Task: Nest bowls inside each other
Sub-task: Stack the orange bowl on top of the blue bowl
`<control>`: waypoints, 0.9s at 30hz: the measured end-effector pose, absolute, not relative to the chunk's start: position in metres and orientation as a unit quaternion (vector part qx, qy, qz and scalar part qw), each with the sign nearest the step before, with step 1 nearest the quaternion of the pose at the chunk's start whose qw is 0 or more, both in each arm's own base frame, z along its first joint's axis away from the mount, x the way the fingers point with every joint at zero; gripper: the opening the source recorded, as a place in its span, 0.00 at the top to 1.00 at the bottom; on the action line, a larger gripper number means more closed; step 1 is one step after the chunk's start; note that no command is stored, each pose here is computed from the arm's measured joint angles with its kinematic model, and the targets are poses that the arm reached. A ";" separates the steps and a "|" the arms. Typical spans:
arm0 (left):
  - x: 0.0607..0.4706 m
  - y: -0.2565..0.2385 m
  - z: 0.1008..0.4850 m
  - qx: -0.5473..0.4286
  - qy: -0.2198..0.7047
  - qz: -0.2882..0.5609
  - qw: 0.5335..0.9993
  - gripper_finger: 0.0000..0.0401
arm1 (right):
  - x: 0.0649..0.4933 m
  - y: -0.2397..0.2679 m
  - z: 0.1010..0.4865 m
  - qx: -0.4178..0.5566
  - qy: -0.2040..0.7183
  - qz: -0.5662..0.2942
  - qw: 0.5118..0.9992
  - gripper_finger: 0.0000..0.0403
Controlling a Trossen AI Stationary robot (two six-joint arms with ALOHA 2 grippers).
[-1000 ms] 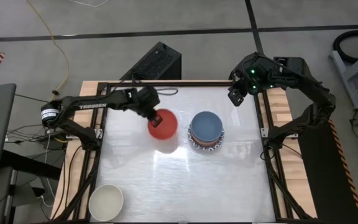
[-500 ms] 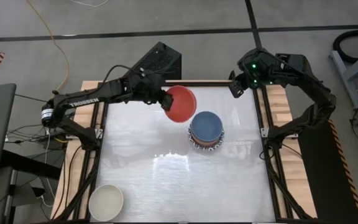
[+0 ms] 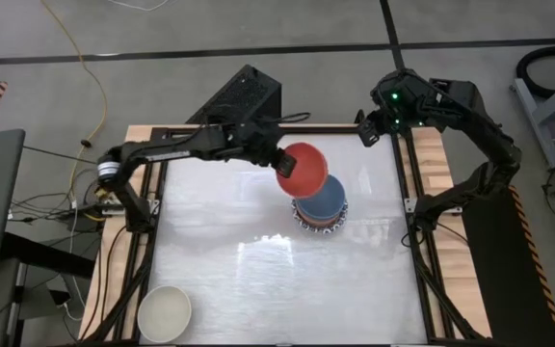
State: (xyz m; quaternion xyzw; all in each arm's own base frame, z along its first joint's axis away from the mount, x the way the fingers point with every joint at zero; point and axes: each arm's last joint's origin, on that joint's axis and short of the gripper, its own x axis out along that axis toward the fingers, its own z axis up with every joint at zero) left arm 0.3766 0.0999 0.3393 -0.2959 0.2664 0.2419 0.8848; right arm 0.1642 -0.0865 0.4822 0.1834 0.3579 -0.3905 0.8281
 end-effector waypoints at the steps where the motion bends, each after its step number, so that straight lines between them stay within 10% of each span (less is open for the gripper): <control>1: 0.382 0.100 0.340 -0.297 0.268 0.236 0.886 1.00 | 0.164 -0.086 0.482 0.182 0.359 -0.389 0.829 0.65; 27: 0.442 0.096 0.292 -0.233 0.380 0.190 0.875 0.97 | 0.164 -0.086 0.482 0.167 0.370 -0.372 0.835 0.65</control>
